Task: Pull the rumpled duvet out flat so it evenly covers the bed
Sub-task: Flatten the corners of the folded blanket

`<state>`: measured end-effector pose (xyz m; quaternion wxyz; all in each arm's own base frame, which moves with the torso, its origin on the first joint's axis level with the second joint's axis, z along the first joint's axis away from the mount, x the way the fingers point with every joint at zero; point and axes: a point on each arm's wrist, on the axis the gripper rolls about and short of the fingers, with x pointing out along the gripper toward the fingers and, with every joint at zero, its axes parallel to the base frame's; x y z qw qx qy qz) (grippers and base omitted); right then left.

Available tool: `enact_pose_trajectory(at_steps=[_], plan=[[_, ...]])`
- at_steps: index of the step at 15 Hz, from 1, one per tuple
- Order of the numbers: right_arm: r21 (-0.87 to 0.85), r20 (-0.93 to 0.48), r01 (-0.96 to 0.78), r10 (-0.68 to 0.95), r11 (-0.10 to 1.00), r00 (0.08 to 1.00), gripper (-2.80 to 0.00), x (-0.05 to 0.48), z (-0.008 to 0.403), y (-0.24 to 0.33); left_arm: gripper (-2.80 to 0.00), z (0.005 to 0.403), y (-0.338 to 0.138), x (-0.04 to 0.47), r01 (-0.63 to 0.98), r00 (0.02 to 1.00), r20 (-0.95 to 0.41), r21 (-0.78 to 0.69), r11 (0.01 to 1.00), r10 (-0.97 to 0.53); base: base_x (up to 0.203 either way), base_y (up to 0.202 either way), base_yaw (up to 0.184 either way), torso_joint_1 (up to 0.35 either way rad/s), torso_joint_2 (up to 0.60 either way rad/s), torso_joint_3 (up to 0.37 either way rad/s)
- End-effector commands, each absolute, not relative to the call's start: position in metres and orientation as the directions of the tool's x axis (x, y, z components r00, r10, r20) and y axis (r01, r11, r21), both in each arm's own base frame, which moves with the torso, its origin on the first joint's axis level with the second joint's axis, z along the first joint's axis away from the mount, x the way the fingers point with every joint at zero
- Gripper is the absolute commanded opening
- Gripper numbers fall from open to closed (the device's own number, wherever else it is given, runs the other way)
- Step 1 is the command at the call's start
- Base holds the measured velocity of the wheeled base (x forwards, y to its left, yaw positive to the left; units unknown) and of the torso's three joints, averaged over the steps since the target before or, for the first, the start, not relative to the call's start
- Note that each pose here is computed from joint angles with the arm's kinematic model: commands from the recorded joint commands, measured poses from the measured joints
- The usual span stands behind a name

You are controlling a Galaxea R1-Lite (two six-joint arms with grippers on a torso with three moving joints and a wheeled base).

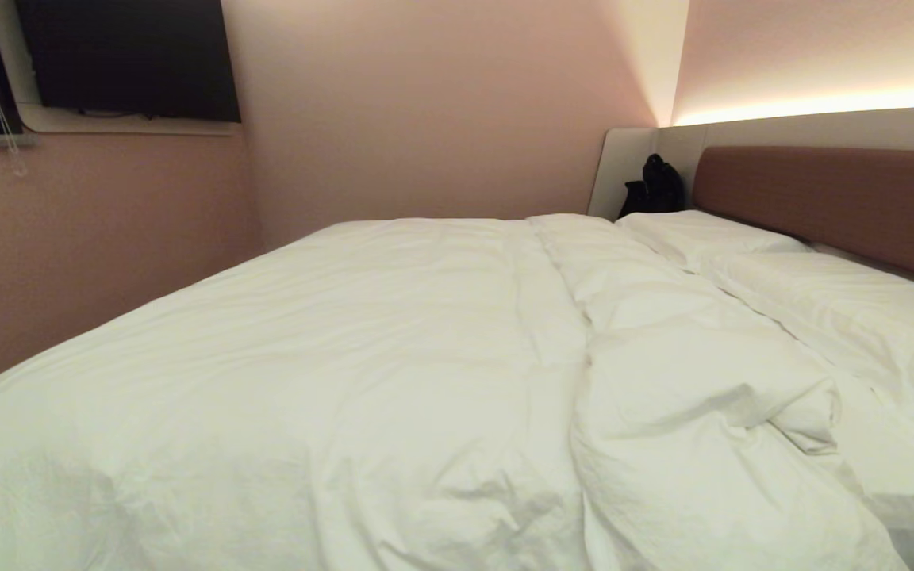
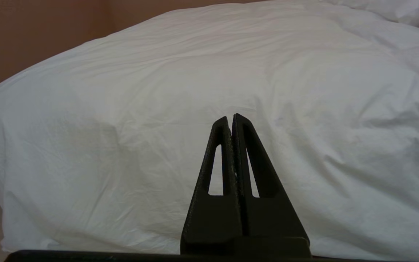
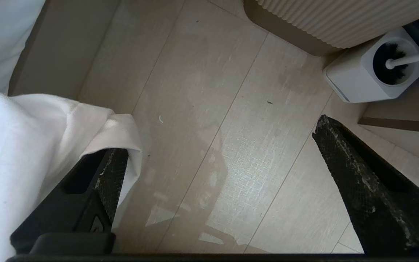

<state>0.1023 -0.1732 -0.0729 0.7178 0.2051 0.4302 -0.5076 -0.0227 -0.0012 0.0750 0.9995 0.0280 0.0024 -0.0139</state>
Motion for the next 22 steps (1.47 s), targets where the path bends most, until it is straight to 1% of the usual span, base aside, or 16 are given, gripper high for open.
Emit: enact_pose_trajectory(at_steps=[1, 16, 17, 18, 22], plan=[[-0.136, -0.831, 0.895, -0.541, 0.424, 0.129, 0.0, 0.104, -0.077, -0.172, -2.8, 0.075, -0.001, -0.023, 0.028, 1.0, -0.006, 0.056, 0.998, -0.028, 0.0, 0.0, 0.0, 0.0, 0.0, 0.0], [-0.133, -0.835, 0.874, -0.528, 0.467, 0.155, 0.0, 0.115, -0.077, -0.164, -2.8, 0.075, -0.001, -0.023, 0.028, 1.0, -0.006, 0.056, 0.998, -0.028, 0.0, 0.0, 0.0, 0.0, 0.0, 0.0], [-0.126, -0.835, 0.875, -0.526, 0.467, 0.161, -2.11, 0.117, -0.076, -0.162, -2.8, 0.075, -0.001, -0.023, 0.028, 1.0, -0.006, 0.056, 0.998, -0.028, 0.0, 0.0, 0.0, 0.0, 0.0, 0.0], [-0.119, -0.836, 0.87, -0.522, 0.478, 0.172, -2.8, 0.121, -0.077, -0.159, -2.8, 0.075, -0.001, -0.023, 0.028, 1.0, -0.006, 0.056, 0.998, -0.028, 0.0, 0.0, 0.0, 0.0, 0.0, 0.0], [-0.089, -0.839, 0.853, -0.5, 0.515, 0.214, -2.8, 0.134, -0.078, -0.147, -2.8, 0.075, -0.001, -0.023, 0.028, 1.0, -0.006, 0.056, 0.998, -0.028, 0.0, 0.0, 0.0, 0.0, 0.0, 0.0]])
